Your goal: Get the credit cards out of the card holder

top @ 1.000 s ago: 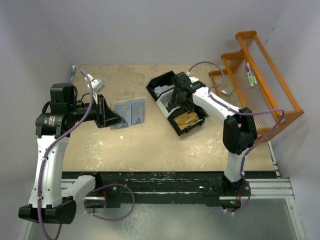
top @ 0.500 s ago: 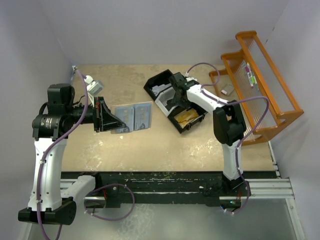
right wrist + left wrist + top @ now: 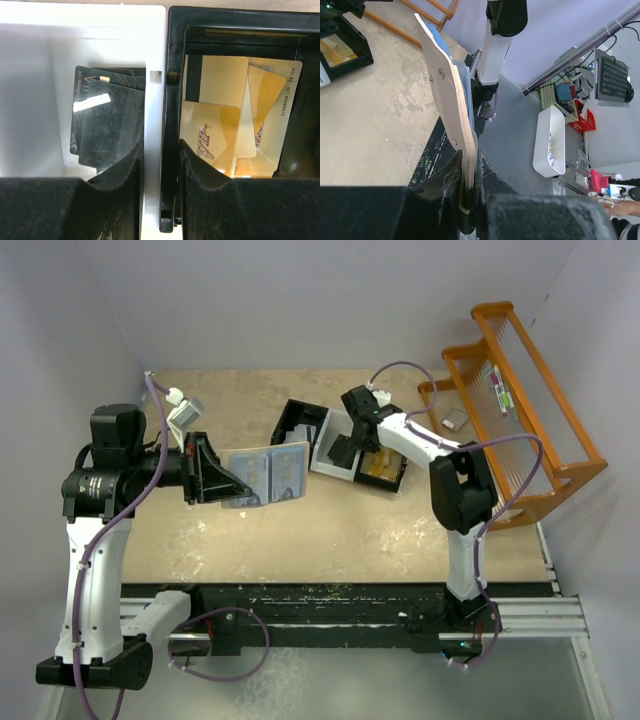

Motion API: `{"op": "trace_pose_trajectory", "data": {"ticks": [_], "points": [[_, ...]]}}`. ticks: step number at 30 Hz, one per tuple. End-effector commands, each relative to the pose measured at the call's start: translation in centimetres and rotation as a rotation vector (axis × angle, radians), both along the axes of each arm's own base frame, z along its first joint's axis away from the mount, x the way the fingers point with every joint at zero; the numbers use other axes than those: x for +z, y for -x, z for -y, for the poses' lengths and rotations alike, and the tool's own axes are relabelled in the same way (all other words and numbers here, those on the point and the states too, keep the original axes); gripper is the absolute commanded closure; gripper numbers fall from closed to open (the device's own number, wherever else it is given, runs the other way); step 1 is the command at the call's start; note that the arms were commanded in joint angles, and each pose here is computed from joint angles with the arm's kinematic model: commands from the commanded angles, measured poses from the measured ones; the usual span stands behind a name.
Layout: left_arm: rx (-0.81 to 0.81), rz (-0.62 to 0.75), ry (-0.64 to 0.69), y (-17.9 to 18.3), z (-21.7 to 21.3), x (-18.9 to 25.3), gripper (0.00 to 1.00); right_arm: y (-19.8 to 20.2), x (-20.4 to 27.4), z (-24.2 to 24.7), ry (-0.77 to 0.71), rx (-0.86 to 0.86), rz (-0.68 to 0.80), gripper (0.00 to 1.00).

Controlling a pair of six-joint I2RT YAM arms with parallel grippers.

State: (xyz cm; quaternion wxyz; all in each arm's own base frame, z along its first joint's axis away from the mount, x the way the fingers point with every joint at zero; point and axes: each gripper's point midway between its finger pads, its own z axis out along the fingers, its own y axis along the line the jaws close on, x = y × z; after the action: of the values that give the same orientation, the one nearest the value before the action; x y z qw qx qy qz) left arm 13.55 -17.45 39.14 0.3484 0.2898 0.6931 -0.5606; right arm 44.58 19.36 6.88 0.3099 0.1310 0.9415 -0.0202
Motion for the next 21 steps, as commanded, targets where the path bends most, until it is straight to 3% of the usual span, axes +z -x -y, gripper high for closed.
{"op": "trace_pose_trajectory", "data": {"ticks": [1,12,17,21], "points": [[-0.066,0.069,0.053,1.1,0.2,2.1,1.00,0.8,2.6,0.1,-0.031,0.022,0.048,0.76],[-0.190,0.005,0.137,2.9,0.3,3.0,1.00,3.1,4.3,-2.3,-0.074,0.245,0.081,0.76],[-0.185,-0.001,0.134,2.5,0.3,2.7,1.00,4.2,5.0,-2.3,-0.092,0.268,0.058,0.52],[-0.180,-0.003,0.132,2.4,0.3,2.6,1.00,4.5,9.3,-2.9,-0.152,0.291,0.121,0.35]]}}
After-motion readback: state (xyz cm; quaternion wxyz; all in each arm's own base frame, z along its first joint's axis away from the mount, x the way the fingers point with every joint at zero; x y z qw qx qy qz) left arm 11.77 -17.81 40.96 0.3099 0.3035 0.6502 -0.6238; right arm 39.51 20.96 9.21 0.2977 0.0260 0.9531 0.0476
